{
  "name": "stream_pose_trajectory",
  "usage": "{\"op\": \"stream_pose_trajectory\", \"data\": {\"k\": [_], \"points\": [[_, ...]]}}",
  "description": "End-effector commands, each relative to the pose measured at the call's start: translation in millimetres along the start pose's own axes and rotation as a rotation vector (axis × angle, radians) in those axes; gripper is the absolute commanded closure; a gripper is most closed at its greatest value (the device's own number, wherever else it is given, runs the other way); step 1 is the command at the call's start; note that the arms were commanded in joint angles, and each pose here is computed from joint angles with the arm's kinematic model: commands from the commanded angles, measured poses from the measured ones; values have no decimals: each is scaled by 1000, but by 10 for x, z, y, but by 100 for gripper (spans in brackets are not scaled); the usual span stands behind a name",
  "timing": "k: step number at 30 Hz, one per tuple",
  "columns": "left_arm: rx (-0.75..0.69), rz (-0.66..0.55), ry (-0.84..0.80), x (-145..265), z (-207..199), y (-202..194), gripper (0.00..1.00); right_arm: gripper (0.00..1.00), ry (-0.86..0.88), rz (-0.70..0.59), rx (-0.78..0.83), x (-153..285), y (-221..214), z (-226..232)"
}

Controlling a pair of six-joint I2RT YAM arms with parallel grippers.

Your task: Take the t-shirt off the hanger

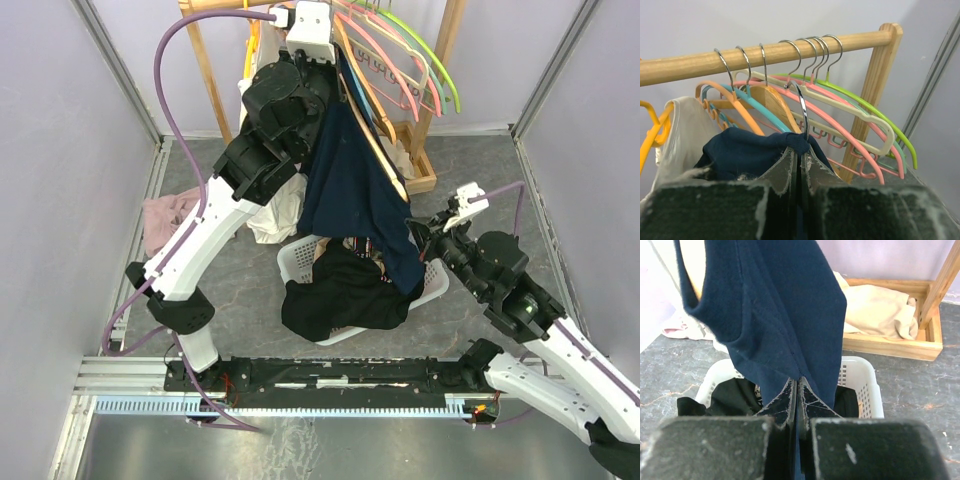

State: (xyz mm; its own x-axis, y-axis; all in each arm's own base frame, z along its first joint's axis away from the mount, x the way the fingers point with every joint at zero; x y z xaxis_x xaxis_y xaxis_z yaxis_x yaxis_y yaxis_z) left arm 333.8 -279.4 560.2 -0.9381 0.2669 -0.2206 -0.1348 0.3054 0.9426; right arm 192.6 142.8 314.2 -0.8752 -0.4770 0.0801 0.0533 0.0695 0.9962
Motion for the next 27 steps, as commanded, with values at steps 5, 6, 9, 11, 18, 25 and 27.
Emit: {"op": "stream_pose_trajectory", "data": {"k": [5, 6, 9, 11, 18, 25, 27], "points": [[161, -192, -5, 193, 76, 679, 97, 84, 36, -39, 70, -15, 402, 18], [160, -191, -4, 191, 72, 674, 97, 78, 46, -46, 68, -4, 424, 28], [158, -189, -1, 189, 77, 666, 97, 63, 81, -67, 64, 45, 484, 62], [155, -188, 3, 182, 80, 660, 97, 57, 111, -85, 65, 90, 527, 90], [154, -185, 8, 165, 76, 638, 97, 52, 163, -150, 78, 236, 589, 122], [159, -180, 6, 172, 62, 635, 97, 51, 201, -192, 122, 176, 645, 172], [159, -180, 9, 173, 64, 639, 97, 51, 210, -197, 132, 126, 645, 193]]}}
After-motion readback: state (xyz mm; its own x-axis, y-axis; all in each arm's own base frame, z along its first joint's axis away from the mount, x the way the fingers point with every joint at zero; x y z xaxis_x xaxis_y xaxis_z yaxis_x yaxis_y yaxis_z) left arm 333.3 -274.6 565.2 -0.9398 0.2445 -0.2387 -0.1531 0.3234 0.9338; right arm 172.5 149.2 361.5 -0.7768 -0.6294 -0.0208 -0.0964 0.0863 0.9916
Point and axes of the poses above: each gripper's point midway between its finger pads, its own x axis back along the fingers, its own z axis along the line the jaws close on, y = z × x, the point moved 5 cm from there along x, back along the fingers, and after that the axes turned 12 degrees about x, right-handed, at the moved point
